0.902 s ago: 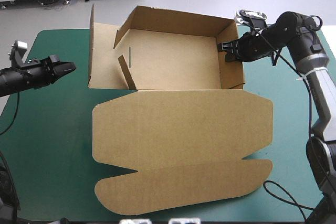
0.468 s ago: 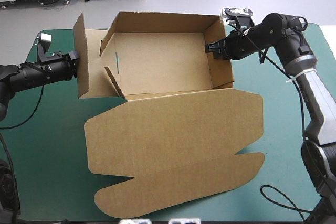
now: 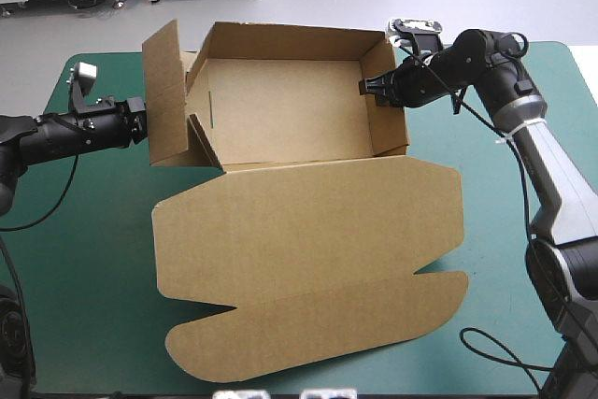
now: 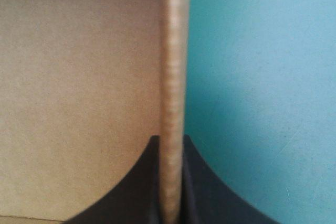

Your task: Fold the box

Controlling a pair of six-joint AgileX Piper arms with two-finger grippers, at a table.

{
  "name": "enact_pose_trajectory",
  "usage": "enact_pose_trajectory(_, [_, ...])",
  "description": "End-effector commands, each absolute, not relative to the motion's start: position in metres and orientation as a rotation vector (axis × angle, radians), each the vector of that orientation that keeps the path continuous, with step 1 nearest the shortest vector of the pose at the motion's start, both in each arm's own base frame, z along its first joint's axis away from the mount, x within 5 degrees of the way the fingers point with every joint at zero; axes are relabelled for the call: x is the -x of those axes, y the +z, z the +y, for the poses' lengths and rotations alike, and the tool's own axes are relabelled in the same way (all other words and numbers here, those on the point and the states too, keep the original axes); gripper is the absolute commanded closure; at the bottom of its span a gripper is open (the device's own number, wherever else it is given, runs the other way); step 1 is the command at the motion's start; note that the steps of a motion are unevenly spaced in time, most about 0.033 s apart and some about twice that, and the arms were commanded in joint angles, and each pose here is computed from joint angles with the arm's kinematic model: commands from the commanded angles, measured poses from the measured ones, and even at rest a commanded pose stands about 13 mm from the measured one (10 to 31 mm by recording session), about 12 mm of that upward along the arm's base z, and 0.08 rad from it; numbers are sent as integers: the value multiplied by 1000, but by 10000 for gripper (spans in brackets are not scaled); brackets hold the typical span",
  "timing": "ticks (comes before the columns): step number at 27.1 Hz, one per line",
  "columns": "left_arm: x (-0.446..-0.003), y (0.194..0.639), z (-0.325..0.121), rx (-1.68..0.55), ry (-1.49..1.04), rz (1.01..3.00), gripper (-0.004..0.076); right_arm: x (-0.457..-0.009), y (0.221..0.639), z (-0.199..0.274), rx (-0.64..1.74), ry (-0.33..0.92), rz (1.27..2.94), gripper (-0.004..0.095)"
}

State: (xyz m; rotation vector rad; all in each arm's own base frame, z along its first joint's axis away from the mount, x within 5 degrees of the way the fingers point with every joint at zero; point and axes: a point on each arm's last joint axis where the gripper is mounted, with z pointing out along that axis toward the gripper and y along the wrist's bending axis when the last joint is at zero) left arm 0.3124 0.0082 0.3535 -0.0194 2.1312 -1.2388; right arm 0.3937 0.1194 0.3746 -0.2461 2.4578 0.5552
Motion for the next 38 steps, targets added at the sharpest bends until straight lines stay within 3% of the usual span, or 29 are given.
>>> enact_pose_trajectory(1, [-296, 378, -10, -132, -1321, 2091, 733, -384, 407, 129, 226, 630, 2305, 924])
enact_pose_trajectory(18, [-296, 379, -16, -150, -1342, 2082, 732, -395, 391, 147, 228, 645, 2303, 924])
enact_pose_trajectory(38, [-296, 379, -29, -186, -1360, 2086, 732, -396, 390, 155, 284, 519, 2267, 924])
